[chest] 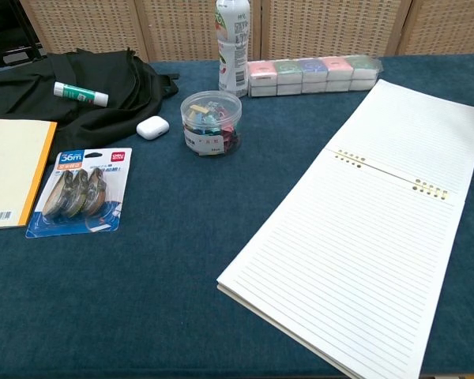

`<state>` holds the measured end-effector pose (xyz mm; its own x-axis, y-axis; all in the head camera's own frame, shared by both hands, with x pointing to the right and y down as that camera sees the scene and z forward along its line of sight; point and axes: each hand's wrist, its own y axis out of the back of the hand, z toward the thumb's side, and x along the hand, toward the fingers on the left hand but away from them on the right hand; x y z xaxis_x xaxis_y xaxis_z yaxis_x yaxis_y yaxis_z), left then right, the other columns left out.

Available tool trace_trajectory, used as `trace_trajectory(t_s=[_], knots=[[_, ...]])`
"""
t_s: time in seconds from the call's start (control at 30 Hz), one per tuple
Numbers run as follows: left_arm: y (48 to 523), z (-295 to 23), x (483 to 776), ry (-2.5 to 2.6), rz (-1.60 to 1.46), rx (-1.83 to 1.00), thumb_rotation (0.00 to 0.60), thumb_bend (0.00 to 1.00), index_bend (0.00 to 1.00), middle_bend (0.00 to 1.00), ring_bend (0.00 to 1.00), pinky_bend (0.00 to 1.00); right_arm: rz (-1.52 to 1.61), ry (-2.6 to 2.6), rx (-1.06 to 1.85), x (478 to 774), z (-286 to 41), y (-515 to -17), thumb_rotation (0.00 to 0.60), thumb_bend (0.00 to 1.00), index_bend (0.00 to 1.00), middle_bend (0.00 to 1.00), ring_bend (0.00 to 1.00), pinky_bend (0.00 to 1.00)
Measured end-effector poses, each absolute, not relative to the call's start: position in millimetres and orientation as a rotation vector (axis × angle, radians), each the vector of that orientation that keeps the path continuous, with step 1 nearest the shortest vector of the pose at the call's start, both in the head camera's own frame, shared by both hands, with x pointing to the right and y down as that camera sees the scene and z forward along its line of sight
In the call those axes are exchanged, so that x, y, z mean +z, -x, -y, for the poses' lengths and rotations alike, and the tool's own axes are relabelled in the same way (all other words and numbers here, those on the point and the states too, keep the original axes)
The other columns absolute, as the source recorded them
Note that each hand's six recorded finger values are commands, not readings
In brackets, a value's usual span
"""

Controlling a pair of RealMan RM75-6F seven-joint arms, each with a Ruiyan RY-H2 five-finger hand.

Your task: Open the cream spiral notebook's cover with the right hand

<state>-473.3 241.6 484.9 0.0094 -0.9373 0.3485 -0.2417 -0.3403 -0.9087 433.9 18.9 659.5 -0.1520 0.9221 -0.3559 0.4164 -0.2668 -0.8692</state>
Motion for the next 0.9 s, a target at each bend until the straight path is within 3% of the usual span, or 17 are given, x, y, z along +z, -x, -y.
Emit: trace_trajectory(t_s=[0.17, 0.47, 0.9], knots=[[473.2, -242.4, 483.6, 1.64, -1.228, -1.364, 0.6, 0.0, 0.0, 0.0, 0.0, 0.0, 1.41, 1.665, 1.302, 637.8, -29.0, -420.4, 0.6, 0.1, 0.13, 0.0, 0.0, 0.0], [474.8, -242.9, 480.9, 1.624, -1.242, -1.356, 0.6, 0.0, 0.0, 0.0, 0.0, 0.0, 1.198, 1.719, 1.103, 601.9, -77.4, -392.7, 0.6, 0.05, 0.13, 0.0, 0.0, 0.0], [478.6, -241.7, 477.4, 1.642, -1.257, -1.338, 0.6, 0.0, 0.0, 0.0, 0.0, 0.0, 1.061, 1.643, 1.049, 555.7, -196.4, -368.7, 0.6, 0.0, 0.13, 0.0, 0.0, 0.0]])
